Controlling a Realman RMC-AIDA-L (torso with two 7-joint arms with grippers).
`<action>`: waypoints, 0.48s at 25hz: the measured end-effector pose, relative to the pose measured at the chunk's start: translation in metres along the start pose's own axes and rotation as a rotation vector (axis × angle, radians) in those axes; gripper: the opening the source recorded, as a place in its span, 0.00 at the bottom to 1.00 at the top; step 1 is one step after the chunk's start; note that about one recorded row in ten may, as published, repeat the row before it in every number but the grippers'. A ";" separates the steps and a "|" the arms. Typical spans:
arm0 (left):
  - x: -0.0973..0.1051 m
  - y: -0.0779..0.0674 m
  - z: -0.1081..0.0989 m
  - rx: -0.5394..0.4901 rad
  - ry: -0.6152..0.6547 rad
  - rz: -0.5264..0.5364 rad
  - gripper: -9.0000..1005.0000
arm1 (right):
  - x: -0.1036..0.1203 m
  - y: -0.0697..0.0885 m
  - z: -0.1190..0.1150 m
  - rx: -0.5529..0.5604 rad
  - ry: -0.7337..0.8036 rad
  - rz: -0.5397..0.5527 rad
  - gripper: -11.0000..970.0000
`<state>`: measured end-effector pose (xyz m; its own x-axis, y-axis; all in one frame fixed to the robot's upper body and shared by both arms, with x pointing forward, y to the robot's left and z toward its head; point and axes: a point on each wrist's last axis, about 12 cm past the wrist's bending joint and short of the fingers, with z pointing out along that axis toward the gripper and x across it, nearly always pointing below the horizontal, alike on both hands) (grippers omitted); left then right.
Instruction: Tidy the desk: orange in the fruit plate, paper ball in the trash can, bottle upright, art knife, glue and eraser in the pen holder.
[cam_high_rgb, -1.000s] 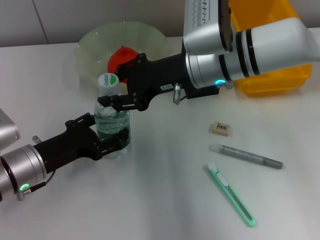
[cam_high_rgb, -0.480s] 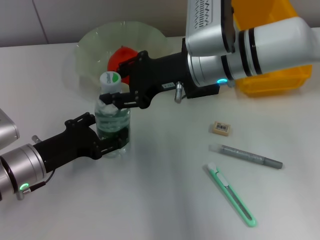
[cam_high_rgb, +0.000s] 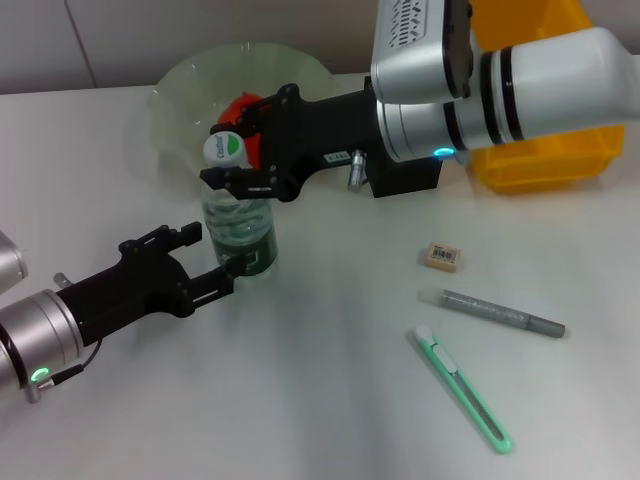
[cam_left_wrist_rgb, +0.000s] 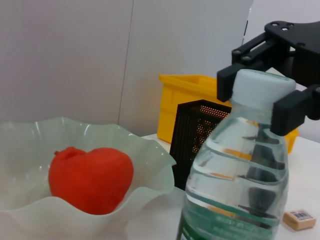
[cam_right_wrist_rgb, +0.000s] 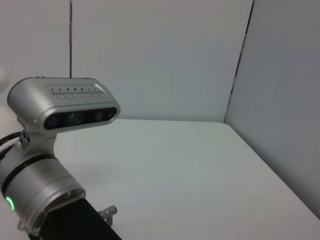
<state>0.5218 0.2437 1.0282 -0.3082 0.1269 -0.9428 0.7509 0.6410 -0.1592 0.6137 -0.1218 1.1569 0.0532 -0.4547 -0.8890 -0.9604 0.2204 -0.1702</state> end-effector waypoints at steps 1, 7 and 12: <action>0.000 0.000 0.000 0.000 0.000 0.000 0.78 | 0.000 0.000 0.000 -0.001 0.000 -0.001 0.48; 0.002 -0.001 -0.002 0.000 -0.001 -0.005 0.77 | -0.002 0.001 0.000 -0.005 -0.011 -0.001 0.48; 0.002 0.000 -0.007 -0.007 -0.014 -0.011 0.77 | -0.004 0.001 0.000 -0.005 -0.017 -0.002 0.47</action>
<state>0.5168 0.2491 1.0281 -0.3080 0.1092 -0.9451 0.7434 0.6475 -0.1675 0.6124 -0.1201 1.1599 0.0601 -0.4407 -0.8956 -0.9617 0.2148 -0.1702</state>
